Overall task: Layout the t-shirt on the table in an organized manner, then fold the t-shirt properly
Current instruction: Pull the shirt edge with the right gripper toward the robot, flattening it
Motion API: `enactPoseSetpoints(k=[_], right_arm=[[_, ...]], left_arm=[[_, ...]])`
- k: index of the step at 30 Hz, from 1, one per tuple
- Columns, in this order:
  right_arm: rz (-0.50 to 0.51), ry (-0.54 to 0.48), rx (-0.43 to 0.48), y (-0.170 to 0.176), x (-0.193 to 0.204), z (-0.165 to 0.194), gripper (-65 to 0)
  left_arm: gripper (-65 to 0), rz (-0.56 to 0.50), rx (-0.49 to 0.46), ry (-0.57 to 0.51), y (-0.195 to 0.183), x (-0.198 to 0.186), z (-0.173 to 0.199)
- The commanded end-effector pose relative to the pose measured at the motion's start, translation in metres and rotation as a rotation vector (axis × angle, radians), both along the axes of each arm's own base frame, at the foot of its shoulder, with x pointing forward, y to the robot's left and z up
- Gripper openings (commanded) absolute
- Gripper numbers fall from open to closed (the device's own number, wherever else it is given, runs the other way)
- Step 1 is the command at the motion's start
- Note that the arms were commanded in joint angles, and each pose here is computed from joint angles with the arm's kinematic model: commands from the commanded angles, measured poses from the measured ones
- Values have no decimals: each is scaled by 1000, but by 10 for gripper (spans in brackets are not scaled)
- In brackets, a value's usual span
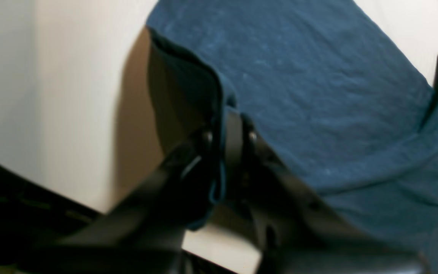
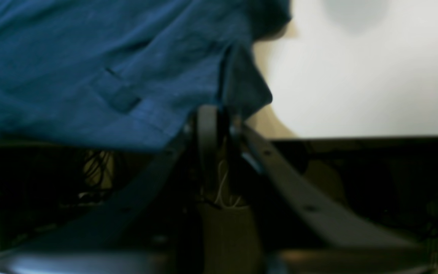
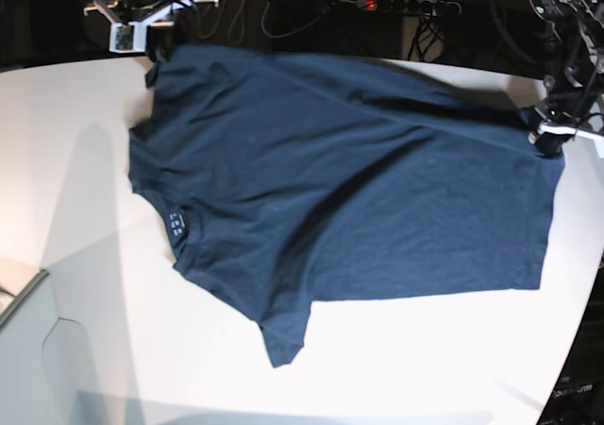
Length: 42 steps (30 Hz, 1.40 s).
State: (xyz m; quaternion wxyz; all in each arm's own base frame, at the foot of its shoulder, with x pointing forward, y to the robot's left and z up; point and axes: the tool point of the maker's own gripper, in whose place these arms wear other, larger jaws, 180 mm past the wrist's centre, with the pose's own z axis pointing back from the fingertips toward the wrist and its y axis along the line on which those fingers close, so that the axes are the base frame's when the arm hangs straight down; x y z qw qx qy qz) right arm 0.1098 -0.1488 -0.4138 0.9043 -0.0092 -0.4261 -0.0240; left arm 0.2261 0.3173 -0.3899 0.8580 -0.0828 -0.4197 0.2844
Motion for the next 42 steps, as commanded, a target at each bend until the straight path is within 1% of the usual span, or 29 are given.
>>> enactPoseSetpoints(k=[1,5,6,9,12,15,18,24,27,38,42], right_arm=[[-4,-31,-9,-3,2,7,-484],[-8,26,-10,-5,-4,-1,-330],[-16,38,-19,-10,-4,-2,-301],[-31,41,-31,-17,-3,-2,-251],[-29,35,-31,-17,1,-1,-243],[-25,13,-34,-18,14,0,-242],[-30,9,-26,-19,24,-9,-242],[-64,53,-42,-38,25,-34,-242],[-90,58,-51,-48,28,-39,-242],[-89,31,-42,-46,44,-38,-241],[-93,57,-29,-44,42,-50,-241]], left_arm=[[-650,-5,22,-45,3,8,13],[-650,-9,14,-43,0,9,11],[-650,-9,14,-43,0,9,11],[-650,-9,16,-43,1,9,11],[-650,-9,16,-39,2,8,10],[-650,-9,16,-38,2,8,10],[-650,-9,16,-35,2,6,9],[-650,-4,17,-30,3,4,8],[-650,-3,17,-29,4,3,8],[-650,0,19,-19,5,-2,5],[-650,-1,18,-15,4,-3,5]])
